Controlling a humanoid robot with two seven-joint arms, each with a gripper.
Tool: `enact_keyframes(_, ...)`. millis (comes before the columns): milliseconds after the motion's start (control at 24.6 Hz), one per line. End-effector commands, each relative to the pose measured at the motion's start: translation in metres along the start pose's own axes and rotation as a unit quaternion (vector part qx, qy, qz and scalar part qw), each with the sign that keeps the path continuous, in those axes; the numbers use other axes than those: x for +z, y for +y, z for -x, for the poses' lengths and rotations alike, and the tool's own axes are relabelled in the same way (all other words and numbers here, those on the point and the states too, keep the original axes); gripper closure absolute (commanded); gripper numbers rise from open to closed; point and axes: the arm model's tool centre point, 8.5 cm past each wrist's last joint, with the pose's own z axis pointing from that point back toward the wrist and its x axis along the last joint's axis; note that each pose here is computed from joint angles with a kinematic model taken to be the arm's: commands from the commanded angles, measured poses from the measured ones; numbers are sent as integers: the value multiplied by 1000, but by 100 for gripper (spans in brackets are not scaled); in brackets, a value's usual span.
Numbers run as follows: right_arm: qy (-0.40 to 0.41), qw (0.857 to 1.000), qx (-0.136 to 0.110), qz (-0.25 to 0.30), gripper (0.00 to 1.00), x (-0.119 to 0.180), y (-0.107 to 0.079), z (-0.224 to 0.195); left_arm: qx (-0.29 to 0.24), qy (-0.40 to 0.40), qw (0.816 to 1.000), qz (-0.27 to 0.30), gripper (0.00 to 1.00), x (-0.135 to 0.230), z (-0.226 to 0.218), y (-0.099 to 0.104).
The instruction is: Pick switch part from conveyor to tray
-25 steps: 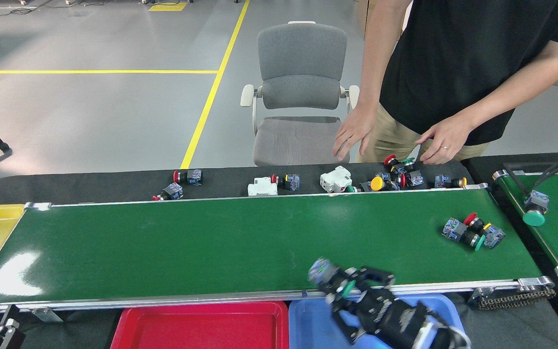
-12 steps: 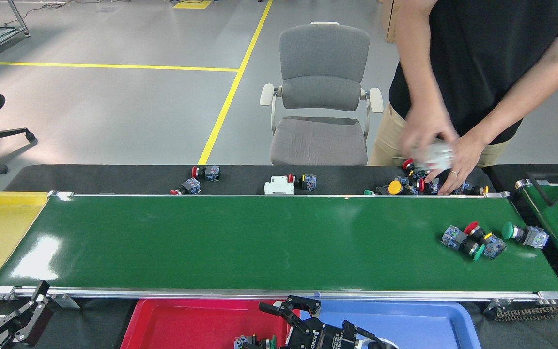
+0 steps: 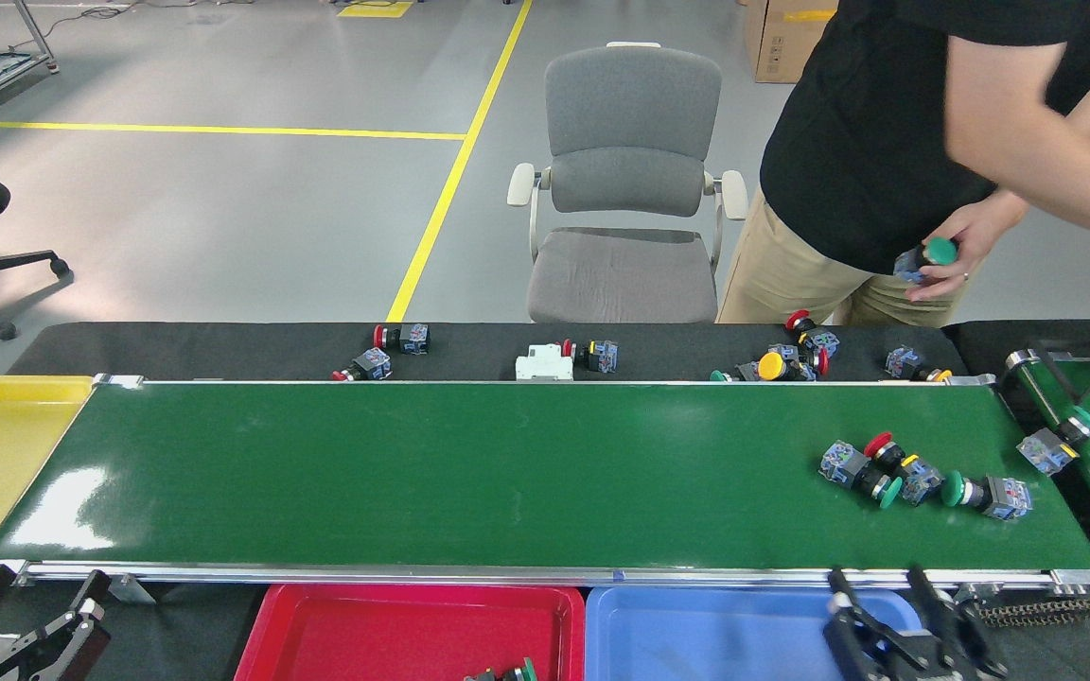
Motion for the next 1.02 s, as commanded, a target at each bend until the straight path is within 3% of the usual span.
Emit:
enact_keyframes(0, 58, 998, 12, 20, 13, 3, -8, 17, -5, 1, 1000, -4, 0, 1, 3, 3)
enact_keyframes(203, 40, 999, 31, 20, 13, -4, -11, 8, -3, 3, 1000, -3, 0, 1, 2, 3)
enact_keyframes(447, -67, 992, 99, 29, 13, -48, -32, -45, -5, 20, 1000, -4, 0, 1, 6, 4)
enact_keyframes(610, -104, 986, 133, 10, 13, -64, -26, -73, -6, 20, 1000, -7, 0, -1, 7, 6)
enact_keyframes(976, -150, 979, 137, -12, 13, -94, -8, -118, -6, 13, 1000, -7, 0, -4, 3, 5)
